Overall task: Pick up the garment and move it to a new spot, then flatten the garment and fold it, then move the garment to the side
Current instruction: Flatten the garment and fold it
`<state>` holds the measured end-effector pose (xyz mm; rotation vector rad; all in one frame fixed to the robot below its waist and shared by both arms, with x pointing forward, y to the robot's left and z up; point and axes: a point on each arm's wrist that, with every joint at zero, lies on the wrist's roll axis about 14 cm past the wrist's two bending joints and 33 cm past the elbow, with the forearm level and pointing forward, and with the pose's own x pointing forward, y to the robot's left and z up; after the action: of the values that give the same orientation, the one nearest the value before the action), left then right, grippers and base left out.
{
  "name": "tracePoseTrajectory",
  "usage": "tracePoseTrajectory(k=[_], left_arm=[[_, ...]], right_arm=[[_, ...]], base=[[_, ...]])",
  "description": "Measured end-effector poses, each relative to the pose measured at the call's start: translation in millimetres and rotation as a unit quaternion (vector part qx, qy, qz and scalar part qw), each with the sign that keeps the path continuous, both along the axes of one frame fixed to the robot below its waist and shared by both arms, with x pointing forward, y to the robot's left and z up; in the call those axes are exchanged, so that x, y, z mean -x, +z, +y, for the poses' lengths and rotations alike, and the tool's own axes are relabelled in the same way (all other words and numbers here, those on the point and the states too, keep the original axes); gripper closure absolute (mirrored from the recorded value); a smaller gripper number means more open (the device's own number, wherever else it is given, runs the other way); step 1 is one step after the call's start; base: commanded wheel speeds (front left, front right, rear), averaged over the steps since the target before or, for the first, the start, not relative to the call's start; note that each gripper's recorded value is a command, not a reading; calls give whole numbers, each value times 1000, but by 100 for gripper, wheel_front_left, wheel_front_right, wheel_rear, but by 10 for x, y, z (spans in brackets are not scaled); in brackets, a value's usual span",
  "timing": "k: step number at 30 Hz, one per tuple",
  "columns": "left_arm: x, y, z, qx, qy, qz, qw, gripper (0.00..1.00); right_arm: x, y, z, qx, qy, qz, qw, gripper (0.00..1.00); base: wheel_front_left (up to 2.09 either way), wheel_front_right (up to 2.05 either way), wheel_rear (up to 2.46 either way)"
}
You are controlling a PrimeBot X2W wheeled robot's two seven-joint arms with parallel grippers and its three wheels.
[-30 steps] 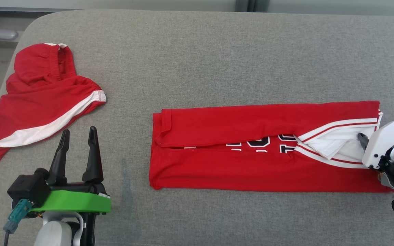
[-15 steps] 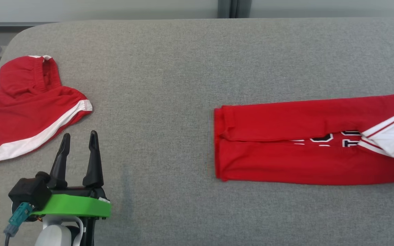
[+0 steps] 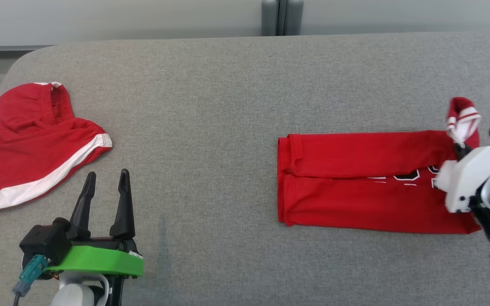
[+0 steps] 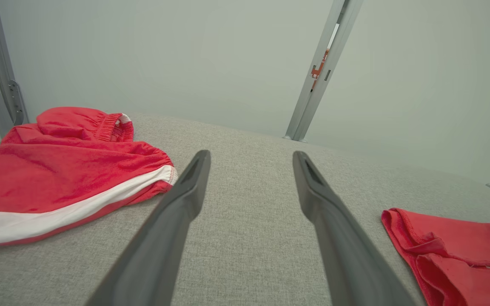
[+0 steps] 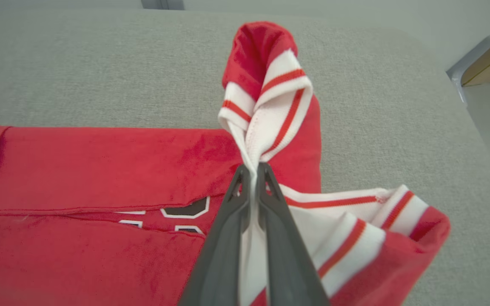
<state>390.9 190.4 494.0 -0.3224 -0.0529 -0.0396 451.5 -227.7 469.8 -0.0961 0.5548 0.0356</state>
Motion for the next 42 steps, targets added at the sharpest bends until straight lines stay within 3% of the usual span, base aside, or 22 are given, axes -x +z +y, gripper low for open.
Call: tracePoseTrajectory(k=[6, 10, 14, 22, 23, 29, 36, 42], left_arm=[[28, -12, 32, 3, 5, 3, 1000, 0], [53, -24, 67, 6, 11, 5, 1000, 0], [74, -22, 118, 6, 20, 5, 1000, 0], [116, -39, 191, 7, 33, 9, 999, 0], [122, -42, 200, 7, 35, 10, 999, 0], [137, -41, 225, 9, 41, 10, 999, 0], [94, -5, 193, 11, 36, 3, 999, 0], [29, 18, 55, 15, 16, -2, 1000, 0]], right_arm=[[23, 22, 995, -30, 137, 6, 990, 100], [31, -34, 1468, -50, 193, 21, 980, 100], [45, -177, 1809, -64, 225, 47, 971, 100], [-29, -384, 2126, -87, 237, 70, 965, 98], [-39, -403, 2145, -89, 237, 72, 965, 2], [-109, -236, 2292, -134, 240, 42, 961, 0], [-154, 612, 2392, -259, 246, -67, 932, 0], [-239, 855, 1633, -203, 186, -180, 944, 0]], base=[[0, 0, 0], [0, 0, 0], [0, 0, 0], [0, 0, 0], [0, 0, 0], [0, 0, 0], [0, 0, 0], [0, 0, 0]])
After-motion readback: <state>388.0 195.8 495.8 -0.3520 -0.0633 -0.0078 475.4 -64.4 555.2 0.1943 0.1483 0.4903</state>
